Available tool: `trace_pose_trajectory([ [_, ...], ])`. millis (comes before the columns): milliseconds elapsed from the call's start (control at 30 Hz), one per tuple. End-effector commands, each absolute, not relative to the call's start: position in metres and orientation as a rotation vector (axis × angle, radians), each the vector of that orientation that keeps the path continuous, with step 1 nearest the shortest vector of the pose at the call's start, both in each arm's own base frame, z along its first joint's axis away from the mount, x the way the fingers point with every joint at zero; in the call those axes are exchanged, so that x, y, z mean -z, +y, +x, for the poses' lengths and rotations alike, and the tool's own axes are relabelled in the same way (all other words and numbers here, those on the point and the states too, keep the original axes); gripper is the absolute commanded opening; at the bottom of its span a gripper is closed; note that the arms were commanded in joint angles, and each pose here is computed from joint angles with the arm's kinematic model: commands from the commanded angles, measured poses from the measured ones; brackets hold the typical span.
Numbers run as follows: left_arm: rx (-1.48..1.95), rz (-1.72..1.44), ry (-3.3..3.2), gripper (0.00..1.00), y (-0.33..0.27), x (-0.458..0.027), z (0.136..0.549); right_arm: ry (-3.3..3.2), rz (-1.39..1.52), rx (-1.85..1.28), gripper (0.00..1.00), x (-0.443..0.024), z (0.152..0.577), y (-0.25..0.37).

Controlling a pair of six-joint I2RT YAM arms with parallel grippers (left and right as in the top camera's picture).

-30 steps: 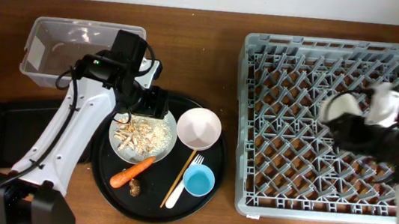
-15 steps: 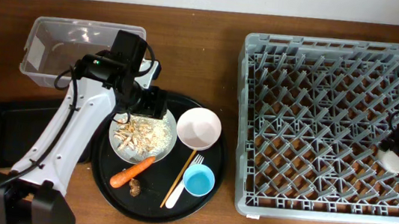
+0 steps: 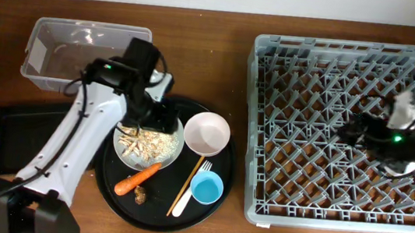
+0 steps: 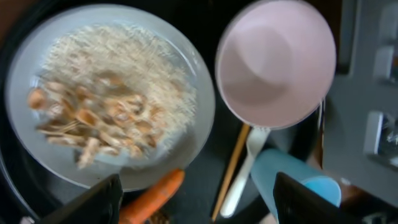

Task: Sort waste into correct bins and load items into the dishwasher rack
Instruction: 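Grasp the blue cup with the left gripper and lift it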

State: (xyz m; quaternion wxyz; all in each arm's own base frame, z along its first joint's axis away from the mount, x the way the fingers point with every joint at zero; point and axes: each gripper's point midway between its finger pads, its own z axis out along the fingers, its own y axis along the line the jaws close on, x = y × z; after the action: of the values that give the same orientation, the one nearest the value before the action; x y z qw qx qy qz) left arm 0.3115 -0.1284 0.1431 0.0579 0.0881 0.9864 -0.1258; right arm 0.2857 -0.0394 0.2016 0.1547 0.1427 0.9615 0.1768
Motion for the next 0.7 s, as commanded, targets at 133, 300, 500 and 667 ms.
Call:
trace_pose_trajectory([
  [133, 0.360, 0.531, 3.203, 0.77, -0.176, -0.106, 0.219, 2.849, 0.090, -0.437, 0.99, -0.202, 0.278, 0.006],
  [300, 0.324, 0.603, 3.234, 0.70, -0.192, -0.073, 0.189, 2.850, 0.090, -0.438, 0.99, -0.201, 0.278, 0.006],
  [500, 0.385, 0.611, 3.128, 0.09, -0.210, -0.062, 0.204, 2.851, 0.091, -0.438, 0.99, -0.201, 0.278, 0.006],
  [667, 0.439, 0.510, 3.021, 0.00, -0.195, -0.117, 0.244, 2.858, 0.094, -0.405, 0.99, -0.200, 0.278, 0.002],
])
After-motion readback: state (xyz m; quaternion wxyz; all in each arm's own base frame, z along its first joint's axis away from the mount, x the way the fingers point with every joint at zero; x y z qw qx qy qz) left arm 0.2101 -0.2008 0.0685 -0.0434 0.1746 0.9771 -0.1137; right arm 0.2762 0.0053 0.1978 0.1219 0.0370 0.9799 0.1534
